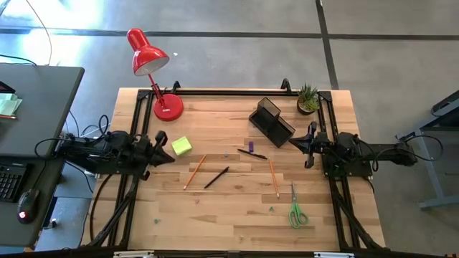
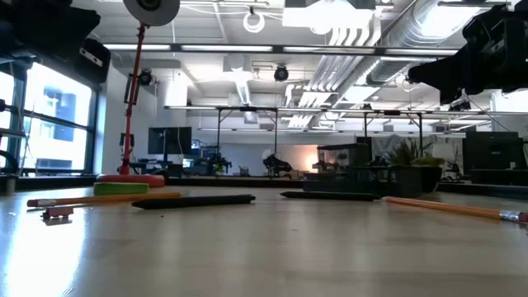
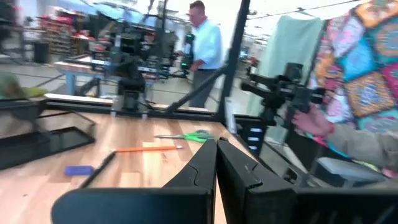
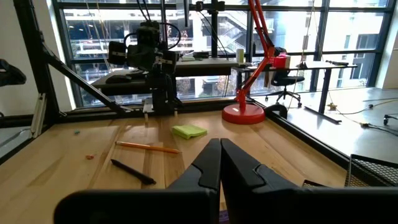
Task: Pick and place office supplies into organizer
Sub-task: Put the left black pen into the black desk organizer
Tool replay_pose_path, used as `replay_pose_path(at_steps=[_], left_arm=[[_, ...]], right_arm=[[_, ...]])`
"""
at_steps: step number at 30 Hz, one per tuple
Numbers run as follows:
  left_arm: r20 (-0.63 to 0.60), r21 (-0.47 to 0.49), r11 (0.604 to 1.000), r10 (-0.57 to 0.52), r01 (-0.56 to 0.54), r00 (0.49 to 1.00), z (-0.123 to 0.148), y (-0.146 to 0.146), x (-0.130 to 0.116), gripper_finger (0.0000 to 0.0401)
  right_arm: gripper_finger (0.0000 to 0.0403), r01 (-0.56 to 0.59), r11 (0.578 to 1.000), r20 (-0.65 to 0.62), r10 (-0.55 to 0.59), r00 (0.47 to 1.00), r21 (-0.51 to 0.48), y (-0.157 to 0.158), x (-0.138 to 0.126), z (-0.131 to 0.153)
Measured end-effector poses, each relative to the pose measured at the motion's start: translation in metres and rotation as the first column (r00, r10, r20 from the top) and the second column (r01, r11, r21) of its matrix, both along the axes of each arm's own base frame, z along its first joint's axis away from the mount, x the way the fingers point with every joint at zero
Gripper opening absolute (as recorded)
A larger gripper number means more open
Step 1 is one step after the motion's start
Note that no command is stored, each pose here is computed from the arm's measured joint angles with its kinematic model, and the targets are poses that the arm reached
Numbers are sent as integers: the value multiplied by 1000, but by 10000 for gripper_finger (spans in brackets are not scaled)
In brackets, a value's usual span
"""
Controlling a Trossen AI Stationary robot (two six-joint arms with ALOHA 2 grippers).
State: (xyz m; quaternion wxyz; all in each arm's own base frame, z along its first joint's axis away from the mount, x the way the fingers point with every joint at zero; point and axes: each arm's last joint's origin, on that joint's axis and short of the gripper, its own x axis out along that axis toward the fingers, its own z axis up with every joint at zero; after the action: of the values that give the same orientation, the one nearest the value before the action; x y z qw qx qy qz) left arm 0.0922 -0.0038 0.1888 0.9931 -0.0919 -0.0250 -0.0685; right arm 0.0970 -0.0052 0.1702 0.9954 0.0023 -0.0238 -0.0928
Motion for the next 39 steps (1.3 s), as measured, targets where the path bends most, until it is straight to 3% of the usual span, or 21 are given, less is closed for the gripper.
replay_pose_path(at_steps=[4,7,10,13,19,22,24,29,39], left_arm=[[-1,-30,997,71,-71,997,0,2,0,1],[-72,-97,995,16,-23,997,-6,1,0,1],[-146,-104,994,-4,-11,989,-13,0,0,1],[-217,-99,993,46,-69,975,-20,2,0,1],[-211,-112,981,132,-158,969,-18,4,1,1],[-164,-111,973,185,-205,969,-14,6,1,1],[-101,-92,953,279,-288,955,-8,8,1,1],[85,-132,893,442,-430,893,12,13,-1,1],[89,-80,879,477,-471,875,12,14,-1,1]], right_arm=[[0,10,1000,2,-10,1000,0,0,0,0],[0,23,1000,23,-24,999,8,-1,0,2],[0,9,997,64,-15,998,82,-1,0,5],[0,-11,981,86,-5,996,192,0,0,5],[0,8,954,106,-41,993,299,-1,-1,5],[0,8,966,97,-34,995,259,-1,-1,5],[0,9,970,84,-30,996,241,-1,0,4],[5,19,975,-63,-5,998,221,0,5,-1],[61,78,978,-340,-8,940,194,0,44,27]])
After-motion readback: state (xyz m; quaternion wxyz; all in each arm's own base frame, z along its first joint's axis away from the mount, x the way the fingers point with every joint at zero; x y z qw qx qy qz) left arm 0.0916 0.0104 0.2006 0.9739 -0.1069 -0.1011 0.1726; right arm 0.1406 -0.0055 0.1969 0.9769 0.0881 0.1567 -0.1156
